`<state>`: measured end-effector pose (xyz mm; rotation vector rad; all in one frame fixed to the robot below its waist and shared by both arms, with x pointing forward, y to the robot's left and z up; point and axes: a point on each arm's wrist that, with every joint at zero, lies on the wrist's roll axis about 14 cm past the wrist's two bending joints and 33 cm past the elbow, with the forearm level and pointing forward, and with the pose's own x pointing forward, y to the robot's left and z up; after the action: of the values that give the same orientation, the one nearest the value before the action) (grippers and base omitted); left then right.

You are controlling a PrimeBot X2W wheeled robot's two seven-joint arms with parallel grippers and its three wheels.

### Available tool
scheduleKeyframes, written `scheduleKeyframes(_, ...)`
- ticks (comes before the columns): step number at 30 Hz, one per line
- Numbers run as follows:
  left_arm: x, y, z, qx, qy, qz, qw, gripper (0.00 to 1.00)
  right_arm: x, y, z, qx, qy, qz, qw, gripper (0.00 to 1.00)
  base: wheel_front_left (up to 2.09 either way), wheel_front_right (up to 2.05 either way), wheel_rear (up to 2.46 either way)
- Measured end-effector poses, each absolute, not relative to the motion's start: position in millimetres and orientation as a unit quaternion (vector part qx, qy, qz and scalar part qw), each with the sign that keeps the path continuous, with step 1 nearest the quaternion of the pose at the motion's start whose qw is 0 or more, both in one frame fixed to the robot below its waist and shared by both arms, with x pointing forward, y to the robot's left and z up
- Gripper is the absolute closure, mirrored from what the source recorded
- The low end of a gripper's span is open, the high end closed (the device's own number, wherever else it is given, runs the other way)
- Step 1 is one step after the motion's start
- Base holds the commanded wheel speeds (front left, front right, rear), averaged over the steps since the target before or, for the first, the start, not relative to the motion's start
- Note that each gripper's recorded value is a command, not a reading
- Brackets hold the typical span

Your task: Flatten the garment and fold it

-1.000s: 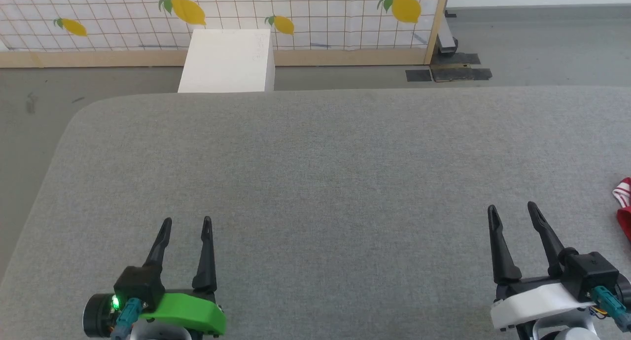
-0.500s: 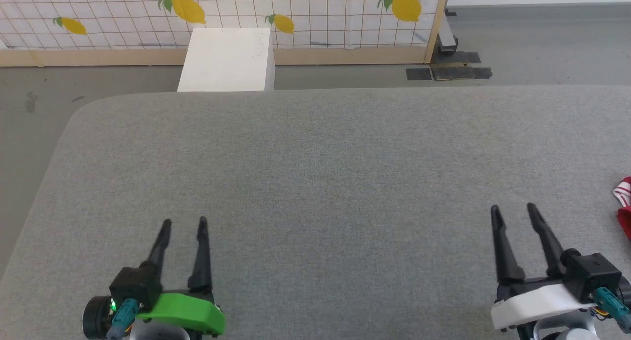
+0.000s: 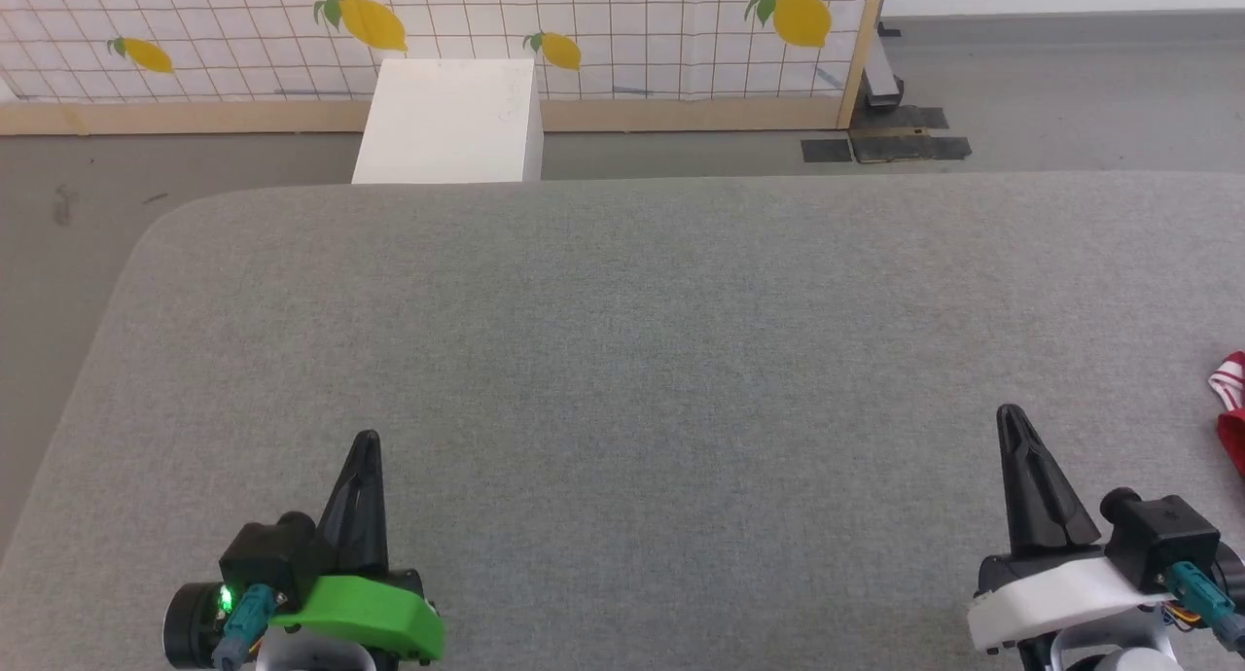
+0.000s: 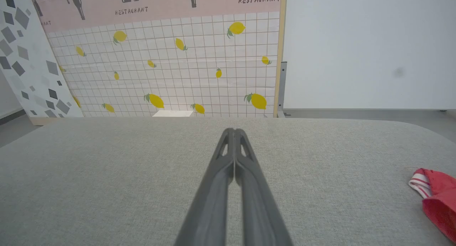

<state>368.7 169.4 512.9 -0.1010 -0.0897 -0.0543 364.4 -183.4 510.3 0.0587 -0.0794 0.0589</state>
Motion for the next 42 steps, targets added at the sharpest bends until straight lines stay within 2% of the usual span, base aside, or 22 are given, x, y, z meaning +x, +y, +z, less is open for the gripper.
scheduleKeyframes(42, 369.1, 170.5, 515.5, -0.021, -0.024, -0.023, 0.999, 1.0, 365.2, -174.9, 511.7, 0.01, -0.017, 0.044, 0.999, 1.0, 0.0, 0.0, 0.0)
